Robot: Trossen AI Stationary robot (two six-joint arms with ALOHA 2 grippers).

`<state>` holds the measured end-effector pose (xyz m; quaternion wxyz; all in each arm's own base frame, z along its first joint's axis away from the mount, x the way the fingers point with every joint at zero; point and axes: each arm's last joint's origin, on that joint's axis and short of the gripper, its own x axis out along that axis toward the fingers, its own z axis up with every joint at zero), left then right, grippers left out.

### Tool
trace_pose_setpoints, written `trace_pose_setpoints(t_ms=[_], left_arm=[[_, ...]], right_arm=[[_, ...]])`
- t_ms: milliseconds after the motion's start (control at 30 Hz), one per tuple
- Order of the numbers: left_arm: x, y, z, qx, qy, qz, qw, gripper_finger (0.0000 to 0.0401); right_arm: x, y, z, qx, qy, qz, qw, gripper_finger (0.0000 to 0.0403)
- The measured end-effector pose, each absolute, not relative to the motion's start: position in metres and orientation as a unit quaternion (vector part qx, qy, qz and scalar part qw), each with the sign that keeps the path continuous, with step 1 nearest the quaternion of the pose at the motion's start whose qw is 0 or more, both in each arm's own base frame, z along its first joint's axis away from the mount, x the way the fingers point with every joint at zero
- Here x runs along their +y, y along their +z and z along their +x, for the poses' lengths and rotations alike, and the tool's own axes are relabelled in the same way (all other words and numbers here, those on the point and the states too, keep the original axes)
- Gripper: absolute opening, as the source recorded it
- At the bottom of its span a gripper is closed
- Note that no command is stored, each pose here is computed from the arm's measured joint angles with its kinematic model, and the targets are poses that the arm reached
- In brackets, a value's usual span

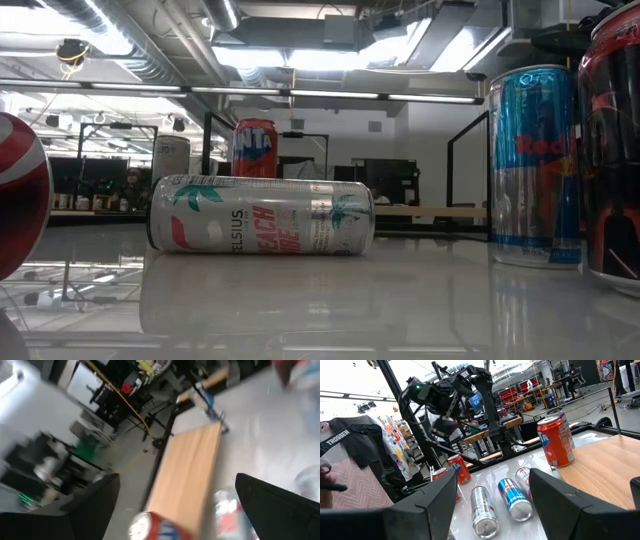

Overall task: Place canned beverage on shelf
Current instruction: Put the right red soda can on the shelf aligned with the red soda can

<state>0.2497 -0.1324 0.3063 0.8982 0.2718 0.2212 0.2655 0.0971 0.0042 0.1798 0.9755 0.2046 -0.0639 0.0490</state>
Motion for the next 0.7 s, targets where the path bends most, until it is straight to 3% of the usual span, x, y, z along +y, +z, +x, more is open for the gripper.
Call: trace_pose_setpoints(t_ms=[300,700], left_arm=[[-0.141,0.307,0.244,0.157,0.304,0.113,0.933,0.0389],[-0.183,0.303,0.218,0.182,0.153,0.004,0.971,0.0389]], right_arm=[[0.004,0.180,0.097,-0.064,0.049,0.205,0.976,0.0239],[0.004,0.180,0.097,-0.064,0.049,0.205,0.976,0.0239]])
